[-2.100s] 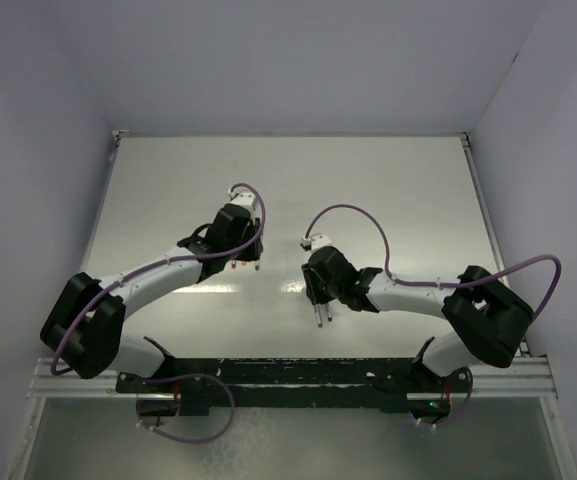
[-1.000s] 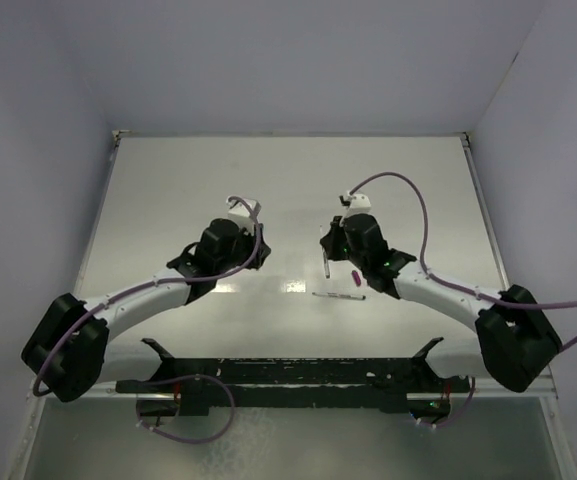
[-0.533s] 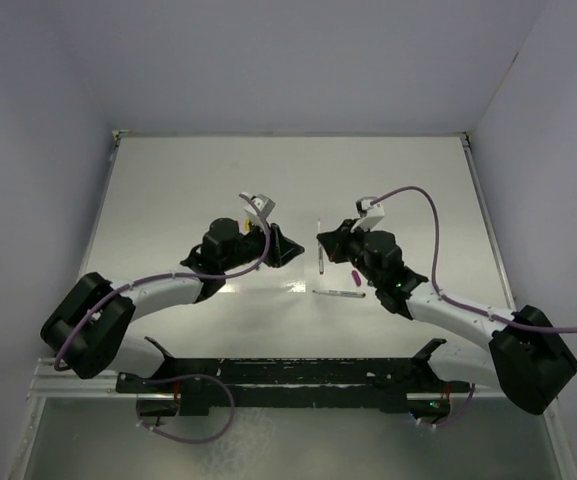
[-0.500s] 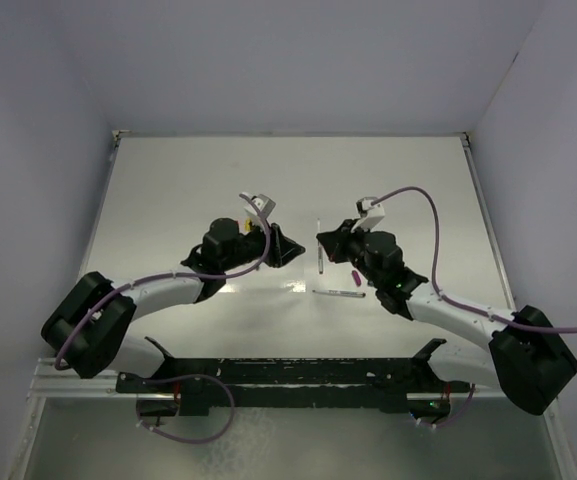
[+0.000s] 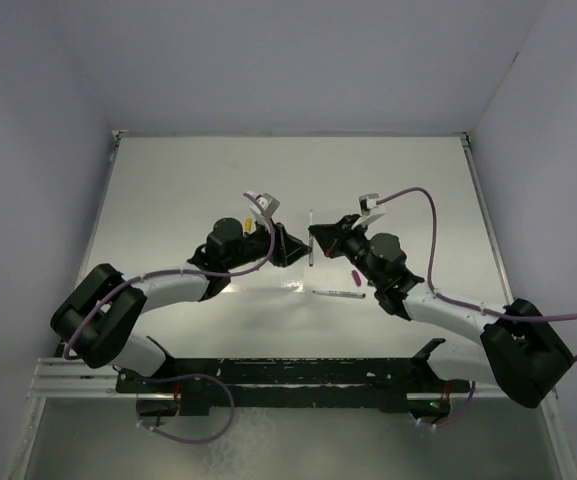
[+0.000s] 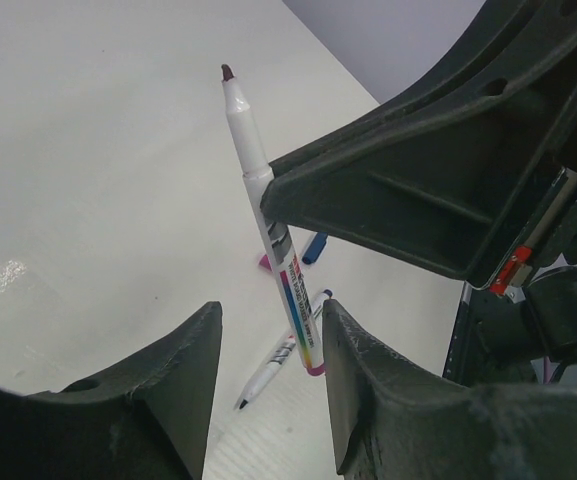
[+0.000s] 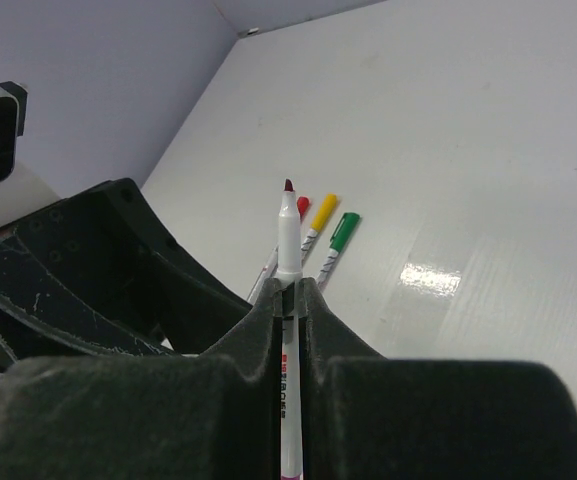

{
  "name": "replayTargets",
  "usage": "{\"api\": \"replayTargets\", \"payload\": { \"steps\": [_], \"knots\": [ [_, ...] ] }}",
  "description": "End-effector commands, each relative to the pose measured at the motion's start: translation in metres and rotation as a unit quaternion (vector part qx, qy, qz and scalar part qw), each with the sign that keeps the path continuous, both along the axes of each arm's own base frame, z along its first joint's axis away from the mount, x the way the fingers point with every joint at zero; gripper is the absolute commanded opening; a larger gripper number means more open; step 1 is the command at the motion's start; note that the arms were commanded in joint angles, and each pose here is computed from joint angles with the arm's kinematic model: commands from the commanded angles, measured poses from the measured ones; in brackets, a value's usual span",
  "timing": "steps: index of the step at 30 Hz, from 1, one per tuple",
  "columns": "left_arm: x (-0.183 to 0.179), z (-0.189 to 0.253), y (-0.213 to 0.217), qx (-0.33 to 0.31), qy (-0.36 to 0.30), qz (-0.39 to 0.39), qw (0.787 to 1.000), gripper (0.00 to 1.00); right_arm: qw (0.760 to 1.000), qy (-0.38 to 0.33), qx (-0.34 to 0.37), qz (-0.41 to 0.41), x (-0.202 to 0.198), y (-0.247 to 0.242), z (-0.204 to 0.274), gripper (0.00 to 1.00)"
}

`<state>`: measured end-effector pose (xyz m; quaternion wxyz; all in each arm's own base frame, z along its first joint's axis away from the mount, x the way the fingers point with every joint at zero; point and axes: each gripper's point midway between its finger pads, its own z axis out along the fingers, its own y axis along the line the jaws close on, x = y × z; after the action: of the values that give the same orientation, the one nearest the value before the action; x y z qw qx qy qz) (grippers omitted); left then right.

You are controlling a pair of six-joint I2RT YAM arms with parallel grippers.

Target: Insert the pens into the pen caps

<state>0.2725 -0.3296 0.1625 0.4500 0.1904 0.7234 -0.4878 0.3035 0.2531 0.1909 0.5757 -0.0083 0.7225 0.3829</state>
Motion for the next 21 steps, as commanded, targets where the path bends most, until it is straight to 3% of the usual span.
{"api": "replayTargets", "payload": {
  "steps": [1,12,21],
  "knots": [
    [0.006,0.037,-0.011,-0.044,-0.047,-0.006,0.998,0.47,0.998,-0.033,0.047,0.025,-0.001,0.013,0.028,0.0],
    [0.008,0.037,-0.015,-0.057,-0.044,-0.012,0.997,0.42,0.997,-0.034,0.061,0.042,-0.002,0.021,0.032,0.0],
    [0.019,0.037,-0.01,-0.062,-0.048,0.025,0.997,0.29,0.996,-0.022,0.061,0.061,-0.004,0.028,0.026,0.0]
  ]
}}
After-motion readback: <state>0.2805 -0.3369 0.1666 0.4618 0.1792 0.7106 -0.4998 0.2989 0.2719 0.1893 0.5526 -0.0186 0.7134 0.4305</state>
